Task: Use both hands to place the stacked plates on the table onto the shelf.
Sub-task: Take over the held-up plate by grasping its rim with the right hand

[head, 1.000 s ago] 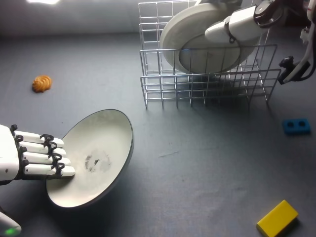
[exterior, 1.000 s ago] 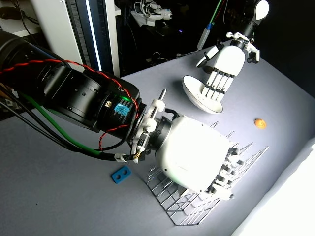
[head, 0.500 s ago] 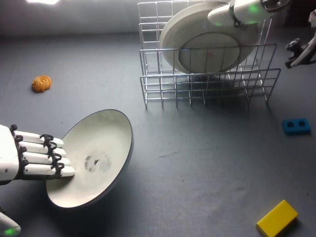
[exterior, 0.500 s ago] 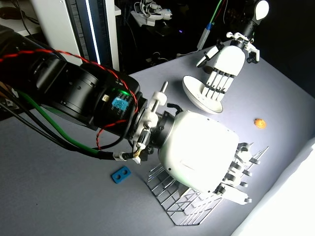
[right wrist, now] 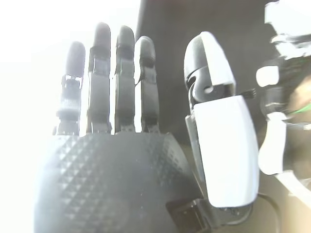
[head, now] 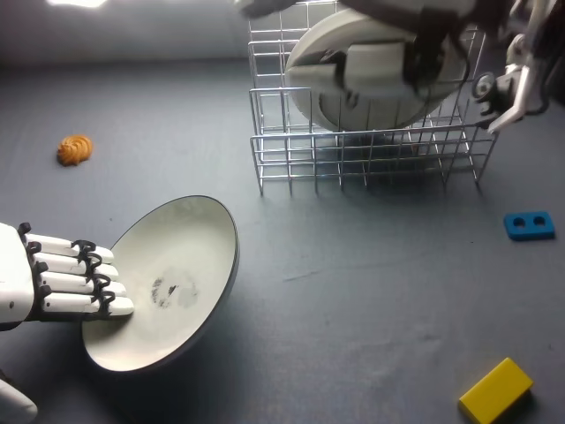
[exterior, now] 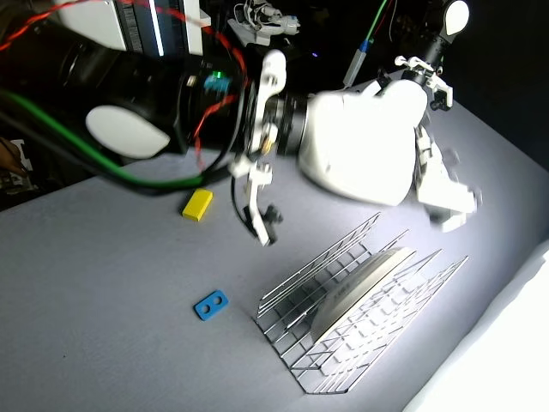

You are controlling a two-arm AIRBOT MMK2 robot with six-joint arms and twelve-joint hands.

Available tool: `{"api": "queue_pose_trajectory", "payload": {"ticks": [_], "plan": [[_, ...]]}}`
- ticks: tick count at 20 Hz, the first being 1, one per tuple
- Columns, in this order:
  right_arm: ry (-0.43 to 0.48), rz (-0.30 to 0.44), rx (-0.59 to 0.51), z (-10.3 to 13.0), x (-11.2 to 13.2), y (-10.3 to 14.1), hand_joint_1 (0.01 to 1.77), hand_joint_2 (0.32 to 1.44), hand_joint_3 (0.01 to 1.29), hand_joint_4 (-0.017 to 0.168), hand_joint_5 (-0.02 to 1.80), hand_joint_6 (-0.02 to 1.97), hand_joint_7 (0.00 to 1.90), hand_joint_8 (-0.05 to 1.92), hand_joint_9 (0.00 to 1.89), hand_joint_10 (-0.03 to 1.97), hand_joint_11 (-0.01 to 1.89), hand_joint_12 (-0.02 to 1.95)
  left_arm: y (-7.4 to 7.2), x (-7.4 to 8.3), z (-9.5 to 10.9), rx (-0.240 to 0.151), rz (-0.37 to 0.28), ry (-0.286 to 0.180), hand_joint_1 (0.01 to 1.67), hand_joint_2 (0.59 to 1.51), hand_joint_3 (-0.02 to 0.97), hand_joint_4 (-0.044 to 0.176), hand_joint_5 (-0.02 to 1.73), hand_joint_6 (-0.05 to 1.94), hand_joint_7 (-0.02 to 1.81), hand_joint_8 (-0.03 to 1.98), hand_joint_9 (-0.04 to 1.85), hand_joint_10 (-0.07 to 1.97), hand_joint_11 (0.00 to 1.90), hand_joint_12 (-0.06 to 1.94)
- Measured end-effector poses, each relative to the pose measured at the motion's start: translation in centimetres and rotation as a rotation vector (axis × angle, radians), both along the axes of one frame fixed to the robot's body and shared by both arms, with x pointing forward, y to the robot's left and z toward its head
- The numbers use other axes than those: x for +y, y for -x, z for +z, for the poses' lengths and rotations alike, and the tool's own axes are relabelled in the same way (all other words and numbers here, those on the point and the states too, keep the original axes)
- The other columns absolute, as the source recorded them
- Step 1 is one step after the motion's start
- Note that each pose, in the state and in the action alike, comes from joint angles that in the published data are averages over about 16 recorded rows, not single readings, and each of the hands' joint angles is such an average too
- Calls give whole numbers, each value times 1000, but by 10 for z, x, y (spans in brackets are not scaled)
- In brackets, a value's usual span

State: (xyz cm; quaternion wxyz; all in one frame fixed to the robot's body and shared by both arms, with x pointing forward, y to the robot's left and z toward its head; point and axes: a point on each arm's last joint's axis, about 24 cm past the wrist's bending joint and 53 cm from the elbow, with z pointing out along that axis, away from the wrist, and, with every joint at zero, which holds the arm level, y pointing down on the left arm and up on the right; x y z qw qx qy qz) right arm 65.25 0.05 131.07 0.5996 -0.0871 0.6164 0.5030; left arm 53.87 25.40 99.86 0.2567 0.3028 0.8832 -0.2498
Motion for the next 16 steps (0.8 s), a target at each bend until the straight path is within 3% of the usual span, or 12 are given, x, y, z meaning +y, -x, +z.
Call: {"api": "queue_pose_trajectory", "payload": {"ticks": [5, 12, 16], "plan": [[132, 84, -110, -23, 43, 41, 951, 1089, 12, 2, 330, 49, 357, 25, 284, 120, 33, 772, 0, 0, 0, 0, 4, 1, 18, 1167, 9, -8, -2, -21, 27, -5, 18, 7, 15, -28], [263, 171, -173, -68, 88, 71, 1136, 950, 11, 4, 77, 48, 62, 25, 52, 10, 16, 184, -1, 0, 0, 2, 11, 3, 17, 1168, 8, -7, -2, -22, 26, -4, 17, 7, 15, -28], [308, 201, -168, -93, 106, 74, 1195, 904, 11, 5, 22, 49, 11, 25, 16, -3, 18, 120, -1, 1, -1, 3, 15, 2, 17, 1170, 8, -6, -3, -22, 26, -4, 16, 7, 15, -28]]}}
